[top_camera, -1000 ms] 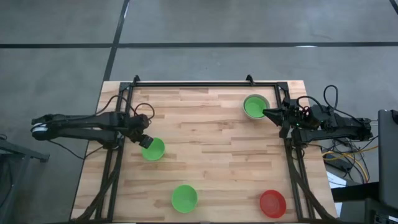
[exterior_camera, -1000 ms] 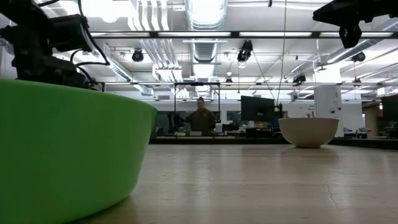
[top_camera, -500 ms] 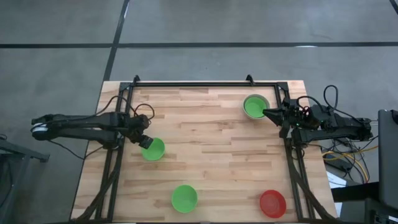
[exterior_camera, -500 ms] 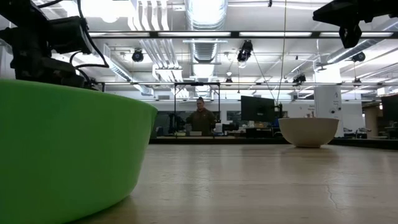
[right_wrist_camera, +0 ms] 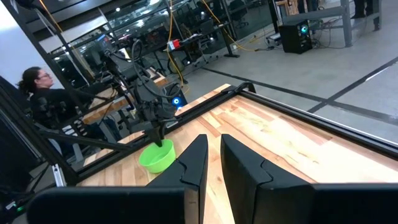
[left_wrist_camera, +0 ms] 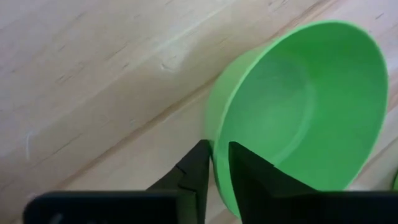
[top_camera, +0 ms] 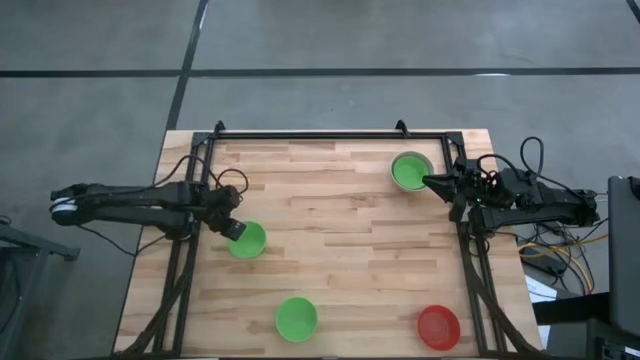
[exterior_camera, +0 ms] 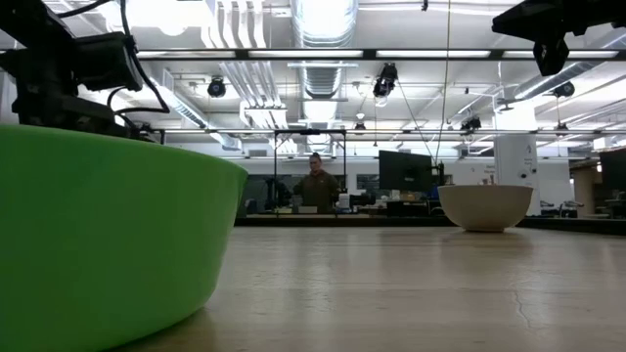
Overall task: Nest bowls inside each other
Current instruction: Stack the top green bowl on top of the green bowl
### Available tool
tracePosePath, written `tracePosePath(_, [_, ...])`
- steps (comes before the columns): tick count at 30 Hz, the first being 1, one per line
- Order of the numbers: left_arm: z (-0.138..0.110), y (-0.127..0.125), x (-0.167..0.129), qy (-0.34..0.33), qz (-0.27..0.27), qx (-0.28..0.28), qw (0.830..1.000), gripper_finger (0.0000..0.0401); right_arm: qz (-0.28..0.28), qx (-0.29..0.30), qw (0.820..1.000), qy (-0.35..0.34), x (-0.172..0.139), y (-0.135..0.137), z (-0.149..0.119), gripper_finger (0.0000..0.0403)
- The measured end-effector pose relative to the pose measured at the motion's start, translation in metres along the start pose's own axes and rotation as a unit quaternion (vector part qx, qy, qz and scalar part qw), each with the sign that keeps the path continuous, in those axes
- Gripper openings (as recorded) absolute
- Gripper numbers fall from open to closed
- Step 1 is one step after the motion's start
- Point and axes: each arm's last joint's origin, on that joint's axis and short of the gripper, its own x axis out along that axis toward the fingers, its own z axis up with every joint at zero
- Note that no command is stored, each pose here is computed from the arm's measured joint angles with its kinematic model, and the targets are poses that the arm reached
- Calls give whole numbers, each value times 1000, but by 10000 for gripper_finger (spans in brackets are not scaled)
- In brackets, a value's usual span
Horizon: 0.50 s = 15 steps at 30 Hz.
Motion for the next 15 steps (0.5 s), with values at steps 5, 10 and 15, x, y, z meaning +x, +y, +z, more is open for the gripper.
tracePosePath(5, [0,0,0,1,-1,-1,1000,29,0,0,1000,0,0,0,0,43])
tracePosePath(10, [1,-3,-2,-2,-10,1,1000,8,0,0,1000,0,0,0,0,43])
tracePosePath(15, [3,-6,-6,-8,-17,7,1000,9,0,0,1000,0,0,0,0,43])
